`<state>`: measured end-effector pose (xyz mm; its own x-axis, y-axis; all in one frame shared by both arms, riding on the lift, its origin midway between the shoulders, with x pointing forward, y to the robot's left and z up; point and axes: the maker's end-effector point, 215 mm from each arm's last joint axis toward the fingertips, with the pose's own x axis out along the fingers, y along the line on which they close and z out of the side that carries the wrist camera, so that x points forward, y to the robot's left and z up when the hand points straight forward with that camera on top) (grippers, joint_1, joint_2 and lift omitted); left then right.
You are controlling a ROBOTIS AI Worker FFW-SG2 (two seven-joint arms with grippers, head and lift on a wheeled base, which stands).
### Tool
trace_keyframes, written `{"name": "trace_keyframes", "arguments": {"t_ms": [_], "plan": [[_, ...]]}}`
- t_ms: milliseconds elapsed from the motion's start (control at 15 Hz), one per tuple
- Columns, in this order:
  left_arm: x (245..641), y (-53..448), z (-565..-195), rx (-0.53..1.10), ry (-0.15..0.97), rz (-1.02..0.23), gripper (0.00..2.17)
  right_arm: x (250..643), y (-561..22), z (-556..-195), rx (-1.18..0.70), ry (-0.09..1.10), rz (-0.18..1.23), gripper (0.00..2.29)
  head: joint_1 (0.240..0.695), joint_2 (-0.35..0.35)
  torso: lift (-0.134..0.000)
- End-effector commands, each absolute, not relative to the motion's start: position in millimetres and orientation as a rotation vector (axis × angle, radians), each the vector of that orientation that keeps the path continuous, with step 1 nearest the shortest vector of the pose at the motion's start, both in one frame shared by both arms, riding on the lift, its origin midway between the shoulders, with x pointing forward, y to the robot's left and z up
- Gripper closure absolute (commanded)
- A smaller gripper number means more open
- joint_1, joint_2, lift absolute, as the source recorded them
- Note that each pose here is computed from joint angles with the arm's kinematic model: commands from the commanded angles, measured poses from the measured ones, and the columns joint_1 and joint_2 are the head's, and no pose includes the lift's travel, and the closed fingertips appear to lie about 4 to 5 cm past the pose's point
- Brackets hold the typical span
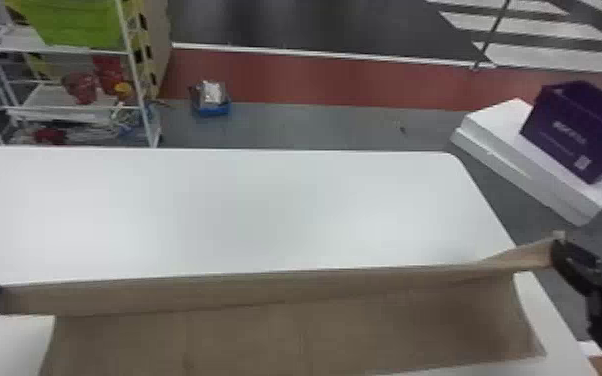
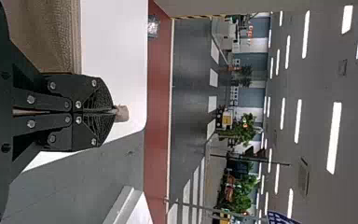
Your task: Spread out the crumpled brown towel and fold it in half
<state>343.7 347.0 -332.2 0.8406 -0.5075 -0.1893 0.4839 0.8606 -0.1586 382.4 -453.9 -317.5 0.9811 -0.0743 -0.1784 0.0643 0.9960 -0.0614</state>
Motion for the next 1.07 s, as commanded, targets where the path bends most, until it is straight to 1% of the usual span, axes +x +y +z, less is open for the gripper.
{"name": "trace_keyframes", "arguments": {"t_ms": [0, 67, 133, 200, 267, 333, 600, 667, 733, 800, 867, 933, 1000], "plan": [[334, 339, -337, -0.117, 0.247, -0.540, 1.45, 365, -450, -329, -0.065, 0.195, -0.058, 1.46, 0.695, -0.166, -0.124], [332, 337, -340, -0.123, 0.253, -0.548, 1.45, 362, -449, -337, -0.061, 0.202, -0.055, 1.46, 0.695, -0.171, -0.124], [327, 332, -348, -0.128, 0.270, -0.558, 1.45, 359, -448, -346, -0.061, 0.200, -0.051, 1.31, 0.695, -0.177, -0.124], [323, 331, -354, -0.138, 0.284, -0.559, 1.45, 357, -446, -353, -0.062, 0.196, -0.048, 1.24, 0.695, -0.185, -0.124], [320, 331, -362, -0.155, 0.295, -0.562, 1.45, 352, -446, -365, -0.059, 0.203, -0.046, 1.24, 0.695, -0.190, -0.124], [316, 333, -370, -0.159, 0.300, -0.559, 1.45, 346, -445, -379, -0.052, 0.213, -0.044, 1.12, 0.695, -0.193, -0.124], [300, 350, -409, -0.196, 0.360, -0.521, 1.45, 320, -445, -418, -0.032, 0.242, -0.050, 1.10, 0.695, -0.189, -0.124], [296, 354, -421, -0.176, 0.390, -0.511, 1.45, 314, -450, -424, -0.030, 0.242, -0.061, 1.10, 0.695, -0.186, -0.124], [289, 357, -435, -0.166, 0.430, -0.502, 1.45, 307, -454, -433, -0.016, 0.255, -0.072, 0.89, 0.695, -0.183, -0.124], [284, 361, -444, -0.177, 0.448, -0.491, 1.44, 304, -457, -434, -0.020, 0.254, -0.076, 0.61, 0.695, -0.182, -0.124], [281, 369, -446, -0.173, 0.447, -0.478, 1.44, 304, -459, -432, -0.026, 0.243, -0.079, 0.47, 0.695, -0.188, -0.124], [279, 375, -444, -0.172, 0.441, -0.468, 1.40, 304, -460, -429, -0.020, 0.234, -0.083, 0.33, 0.695, -0.190, -0.124], [277, 379, -438, -0.165, 0.435, -0.471, 1.28, 303, -461, -427, -0.017, 0.230, -0.081, 0.26, 0.695, -0.187, -0.124]]}}
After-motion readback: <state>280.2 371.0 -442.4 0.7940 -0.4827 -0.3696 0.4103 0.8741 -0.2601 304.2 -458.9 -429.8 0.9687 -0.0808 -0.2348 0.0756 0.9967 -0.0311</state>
